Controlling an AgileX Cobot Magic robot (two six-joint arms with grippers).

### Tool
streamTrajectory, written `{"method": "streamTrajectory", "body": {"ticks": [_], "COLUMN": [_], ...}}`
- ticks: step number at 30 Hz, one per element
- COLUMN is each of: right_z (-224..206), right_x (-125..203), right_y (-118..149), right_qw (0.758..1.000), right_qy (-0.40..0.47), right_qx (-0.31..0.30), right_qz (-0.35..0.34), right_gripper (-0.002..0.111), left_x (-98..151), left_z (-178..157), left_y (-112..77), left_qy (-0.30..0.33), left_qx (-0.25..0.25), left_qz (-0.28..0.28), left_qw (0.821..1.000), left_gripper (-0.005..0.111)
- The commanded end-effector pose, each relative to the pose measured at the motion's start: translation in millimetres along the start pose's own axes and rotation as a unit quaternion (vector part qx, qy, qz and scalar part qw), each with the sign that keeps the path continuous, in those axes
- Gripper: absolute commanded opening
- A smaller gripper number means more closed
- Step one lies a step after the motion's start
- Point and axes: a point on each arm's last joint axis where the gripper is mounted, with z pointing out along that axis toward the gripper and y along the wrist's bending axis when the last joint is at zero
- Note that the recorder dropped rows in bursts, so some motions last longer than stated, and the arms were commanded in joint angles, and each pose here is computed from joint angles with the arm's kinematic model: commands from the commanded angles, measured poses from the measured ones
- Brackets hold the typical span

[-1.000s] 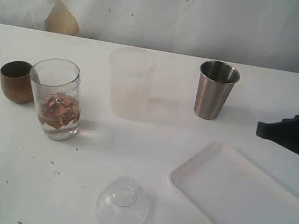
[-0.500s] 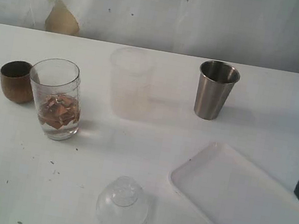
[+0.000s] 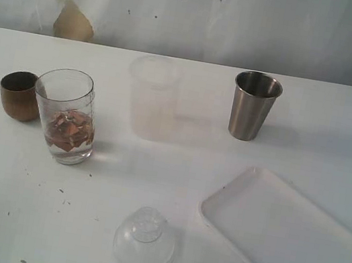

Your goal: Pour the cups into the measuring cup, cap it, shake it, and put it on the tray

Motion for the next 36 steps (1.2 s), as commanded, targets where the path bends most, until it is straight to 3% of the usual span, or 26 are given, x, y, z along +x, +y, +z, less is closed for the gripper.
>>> {"method": "streamTrajectory", "body": {"ticks": [1, 13, 18, 20, 21, 22, 24, 25, 27, 30, 33, 36], "right_z": [-11.1, -21.4, -21.4, -21.4, -21.4, -21.4, -21.4, -21.4, -21.4, -21.4, -21.4, -21.4], "right_x": [1.6, 4.8, 9.6, 10.7, 10.7, 10.7, 10.7, 10.7, 10.9, 10.9, 10.9, 10.9], "right_y": [1.2, 3.9, 5.1, 5.3, 5.3, 5.3, 5.3, 5.3, 5.3, 5.3, 5.3, 5.3], "right_qw": [1.000, 0.999, 0.998, 0.998, 0.998, 0.998, 0.998, 0.998, 0.998, 0.998, 0.998, 0.998], "right_qy": [-0.018, -0.024, 0.001, 0.007, 0.007, 0.007, 0.007, 0.007, 0.008, 0.008, 0.008, 0.008], "right_qx": [-0.010, -0.032, -0.042, -0.043, -0.043, -0.043, -0.043, -0.043, -0.043, -0.043, -0.043, -0.043], "right_qz": [-0.009, -0.008, -0.039, -0.039, -0.039, -0.039, -0.039, -0.039, -0.039, -0.039, -0.039, -0.039], "right_gripper": [0.000, 0.000, 0.000, 0.000, 0.000, 0.000, 0.000, 0.000, 0.000, 0.000, 0.000, 0.000], "left_x": [0.8, 0.3, -2.7, -15.0, -32.2, -40.9, -48.9, -57.0, -80.8, -108.2, -122.2, -132.9], "left_z": [0.0, 0.0, -0.1, -1.5, -6.4, -10.4, -15.1, -19.7, -24.7, -10.6, 9.6, 36.5], "left_y": [-0.2, 0.0, -0.4, -1.7, -0.9, 1.2, 1.7, -0.4, -9.9, -27.4, -45.1, -61.1], "left_qy": [-0.003, -0.006, -0.023, -0.090, -0.186, -0.234, -0.275, -0.303, -0.316, -0.238, -0.155, -0.056], "left_qx": [0.003, 0.002, 0.004, 0.015, 0.031, 0.054, 0.091, 0.106, 0.133, 0.162, 0.224, 0.290], "left_qz": [0.003, 0.028, 0.022, -0.039, -0.126, -0.236, -0.325, -0.306, -0.241, -0.142, -0.088, -0.051], "left_qw": [1.000, 1.000, 0.999, 0.995, 0.974, 0.942, 0.900, 0.896, 0.908, 0.947, 0.958, 0.954], "left_gripper": [0.000, 0.000, 0.000, 0.000, 0.000, 0.000, 0.000, 0.000, 0.000, 0.000, 0.000, 0.000]}}
